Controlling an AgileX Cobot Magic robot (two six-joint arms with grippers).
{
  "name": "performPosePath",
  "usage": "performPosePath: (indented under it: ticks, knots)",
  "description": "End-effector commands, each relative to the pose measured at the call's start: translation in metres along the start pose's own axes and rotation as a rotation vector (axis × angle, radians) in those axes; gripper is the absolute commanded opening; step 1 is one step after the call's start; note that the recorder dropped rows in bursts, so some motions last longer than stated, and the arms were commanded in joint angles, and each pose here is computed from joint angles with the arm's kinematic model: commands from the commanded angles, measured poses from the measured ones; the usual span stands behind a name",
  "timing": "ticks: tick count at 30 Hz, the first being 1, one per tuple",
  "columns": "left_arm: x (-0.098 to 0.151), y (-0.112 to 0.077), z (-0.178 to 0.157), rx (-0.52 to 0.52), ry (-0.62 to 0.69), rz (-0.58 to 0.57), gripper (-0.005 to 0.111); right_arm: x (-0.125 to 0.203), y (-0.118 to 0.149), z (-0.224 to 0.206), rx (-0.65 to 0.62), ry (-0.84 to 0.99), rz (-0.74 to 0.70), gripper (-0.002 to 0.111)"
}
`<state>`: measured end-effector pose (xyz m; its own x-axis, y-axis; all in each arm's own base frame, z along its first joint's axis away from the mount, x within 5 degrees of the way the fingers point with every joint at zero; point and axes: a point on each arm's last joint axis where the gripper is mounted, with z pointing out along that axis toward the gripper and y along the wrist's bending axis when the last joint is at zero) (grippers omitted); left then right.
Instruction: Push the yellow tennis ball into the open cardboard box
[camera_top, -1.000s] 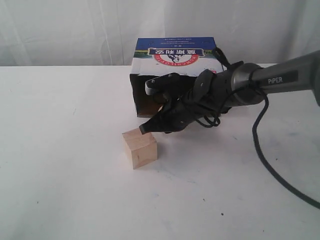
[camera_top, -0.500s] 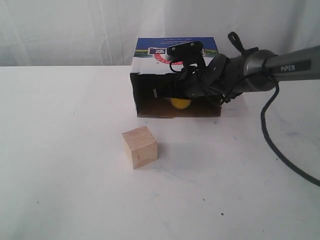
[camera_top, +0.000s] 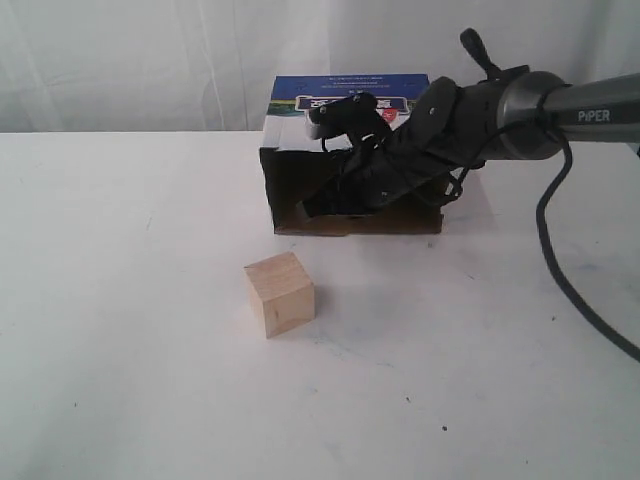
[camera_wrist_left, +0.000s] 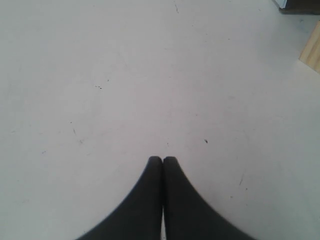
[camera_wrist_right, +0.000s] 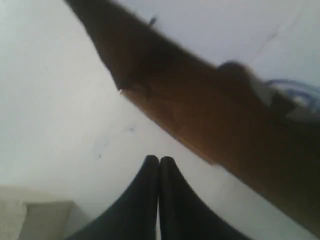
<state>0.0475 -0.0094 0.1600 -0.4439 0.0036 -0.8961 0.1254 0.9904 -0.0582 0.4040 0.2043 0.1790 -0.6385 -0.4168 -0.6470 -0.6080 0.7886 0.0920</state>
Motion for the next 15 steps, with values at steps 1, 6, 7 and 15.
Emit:
performPosePath:
  ticks: [1,6,7,15]
  knots:
    - [0.005,-0.001,0.000,0.011,0.039,0.001,0.000,0.014,-0.002,-0.008,-0.006,0.185,-0.058,0.000]
    - [0.005,-0.001,0.000,0.011,0.039,0.001,0.000,0.030,-0.029,-0.051,0.333,0.525,-0.112,0.000]
    - [0.005,-0.001,0.000,0.011,0.039,0.001,0.000,0.030,-0.034,-0.060,0.379,0.550,-0.100,0.000]
    - [0.005,-0.001,0.000,0.011,0.039,0.001,0.000,0.052,-0.085,-0.115,0.543,0.790,0.003,0.000]
